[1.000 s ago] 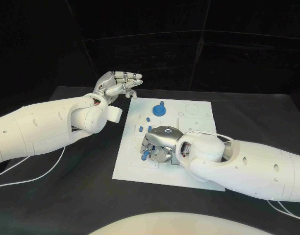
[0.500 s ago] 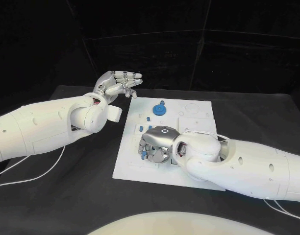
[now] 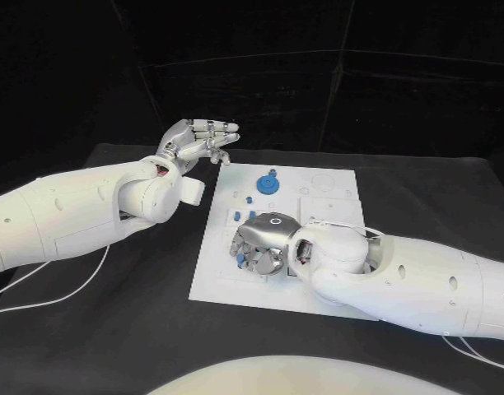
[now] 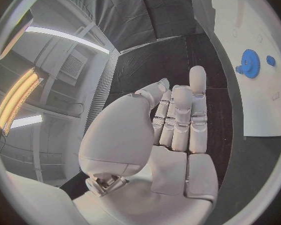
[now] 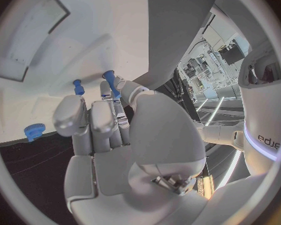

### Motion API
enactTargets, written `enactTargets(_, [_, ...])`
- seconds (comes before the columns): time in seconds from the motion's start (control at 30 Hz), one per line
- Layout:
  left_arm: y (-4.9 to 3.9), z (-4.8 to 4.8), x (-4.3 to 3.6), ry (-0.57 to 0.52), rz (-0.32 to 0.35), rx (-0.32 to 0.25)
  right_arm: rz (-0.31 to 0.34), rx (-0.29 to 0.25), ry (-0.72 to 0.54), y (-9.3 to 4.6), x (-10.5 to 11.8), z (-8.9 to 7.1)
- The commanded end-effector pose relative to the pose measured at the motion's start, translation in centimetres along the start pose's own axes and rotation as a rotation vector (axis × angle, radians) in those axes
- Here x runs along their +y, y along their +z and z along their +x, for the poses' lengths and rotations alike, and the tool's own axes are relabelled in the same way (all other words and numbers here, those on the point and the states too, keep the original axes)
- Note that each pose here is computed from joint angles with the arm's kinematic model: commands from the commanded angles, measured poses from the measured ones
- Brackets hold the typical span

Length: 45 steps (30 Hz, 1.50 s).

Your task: Assemble the parts on the task board

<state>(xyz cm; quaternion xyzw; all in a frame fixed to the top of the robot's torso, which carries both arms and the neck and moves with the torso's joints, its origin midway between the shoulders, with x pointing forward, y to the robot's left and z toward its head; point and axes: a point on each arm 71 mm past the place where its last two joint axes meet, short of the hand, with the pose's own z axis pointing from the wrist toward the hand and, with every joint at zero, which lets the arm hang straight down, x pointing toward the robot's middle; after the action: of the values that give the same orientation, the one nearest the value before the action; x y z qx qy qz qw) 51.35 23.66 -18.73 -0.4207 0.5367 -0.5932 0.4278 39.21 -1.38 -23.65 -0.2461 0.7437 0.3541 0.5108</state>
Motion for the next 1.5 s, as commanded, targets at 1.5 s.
enactTargets(1.5, [-0.14,-0.74,0.04,-0.002,-0.007,0.000,0.627,-0.157,0.244,-17.4,-11.8,-1.2])
